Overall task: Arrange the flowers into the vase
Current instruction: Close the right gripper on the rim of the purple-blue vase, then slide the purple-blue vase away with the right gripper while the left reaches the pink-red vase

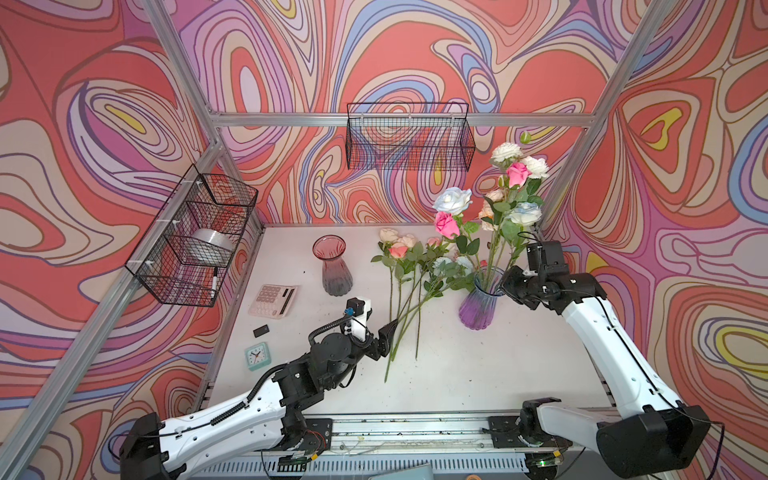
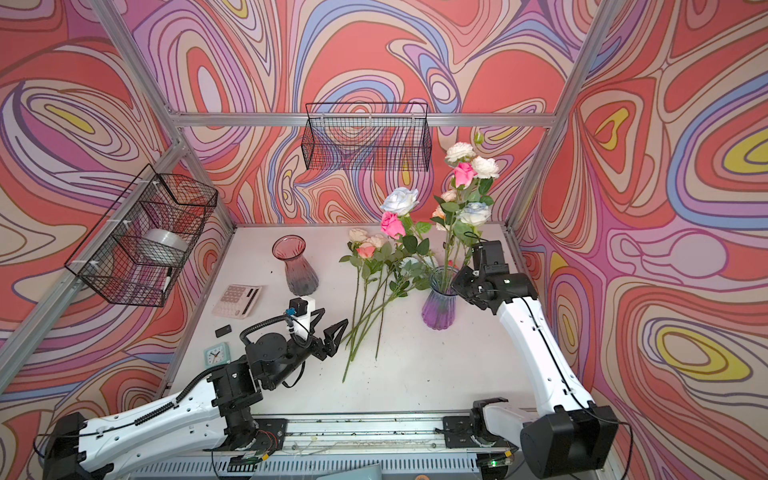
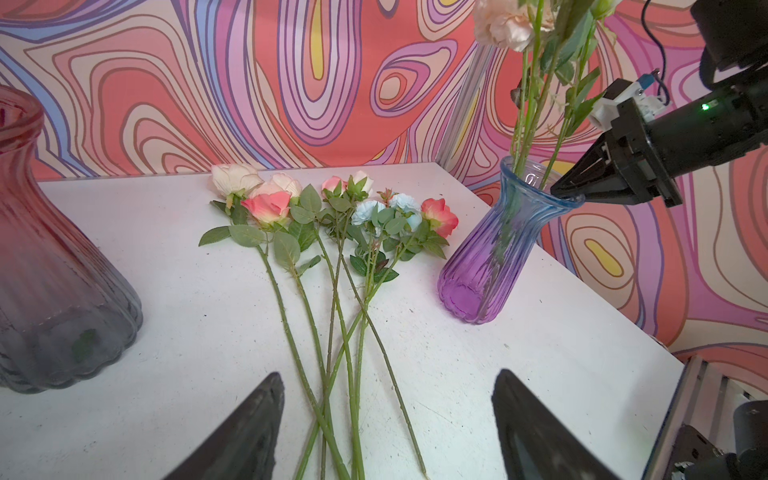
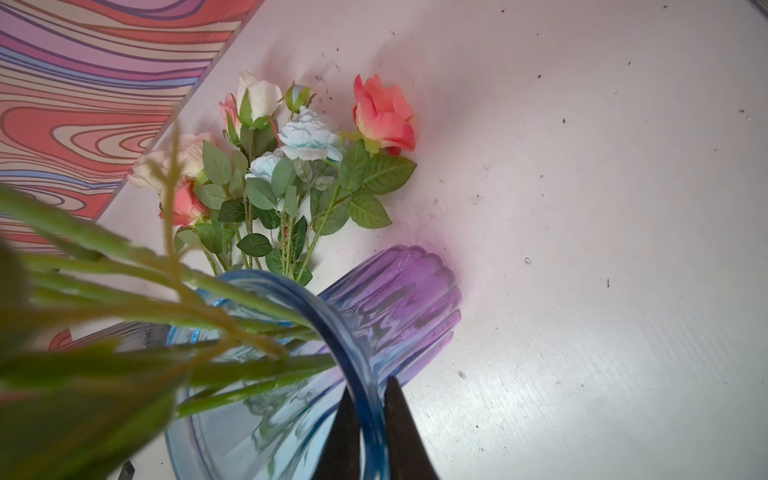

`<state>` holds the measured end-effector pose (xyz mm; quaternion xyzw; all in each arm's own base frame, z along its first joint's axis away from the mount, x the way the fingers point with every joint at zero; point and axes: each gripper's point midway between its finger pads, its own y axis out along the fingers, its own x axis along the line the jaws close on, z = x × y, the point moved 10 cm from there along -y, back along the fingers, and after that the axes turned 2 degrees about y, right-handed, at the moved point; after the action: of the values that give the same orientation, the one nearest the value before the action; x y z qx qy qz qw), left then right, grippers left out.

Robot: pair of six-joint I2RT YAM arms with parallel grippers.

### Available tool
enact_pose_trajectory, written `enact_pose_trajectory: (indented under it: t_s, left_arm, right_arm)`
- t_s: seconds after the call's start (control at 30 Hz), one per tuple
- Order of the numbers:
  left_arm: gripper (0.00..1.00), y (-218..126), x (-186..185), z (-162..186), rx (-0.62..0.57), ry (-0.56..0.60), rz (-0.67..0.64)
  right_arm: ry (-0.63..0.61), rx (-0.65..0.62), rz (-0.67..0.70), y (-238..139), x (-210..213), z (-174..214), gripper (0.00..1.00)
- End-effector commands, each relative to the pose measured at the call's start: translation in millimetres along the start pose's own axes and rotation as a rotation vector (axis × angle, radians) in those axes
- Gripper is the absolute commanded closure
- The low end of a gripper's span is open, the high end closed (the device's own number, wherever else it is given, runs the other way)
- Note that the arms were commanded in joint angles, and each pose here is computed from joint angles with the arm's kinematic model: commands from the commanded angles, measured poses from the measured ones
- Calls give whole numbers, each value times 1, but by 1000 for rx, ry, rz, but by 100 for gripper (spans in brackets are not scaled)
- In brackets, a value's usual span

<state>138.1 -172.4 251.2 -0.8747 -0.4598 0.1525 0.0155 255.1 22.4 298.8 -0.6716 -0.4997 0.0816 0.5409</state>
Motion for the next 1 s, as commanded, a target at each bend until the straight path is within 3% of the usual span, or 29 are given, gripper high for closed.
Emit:
enact_pose_trajectory:
  t_s: [0.0, 0.47, 0.77, 0.97]
  left_arm:
    - [21, -3, 1, -7, -17, -3, -5]
    - [21, -3, -2, -14, -16, -9, 1]
    - [21, -1, -1, -11, 18, 4, -25]
    - [21, 1, -7, -27, 5, 3, -25]
  right_arm:
    - [16, -72, 77, 3, -14, -16, 100]
    - [174, -226, 101, 36, -45, -112, 100]
    - [166, -250, 157, 70, -39, -151, 100]
    - [139, -256, 176, 89, -33, -173, 100]
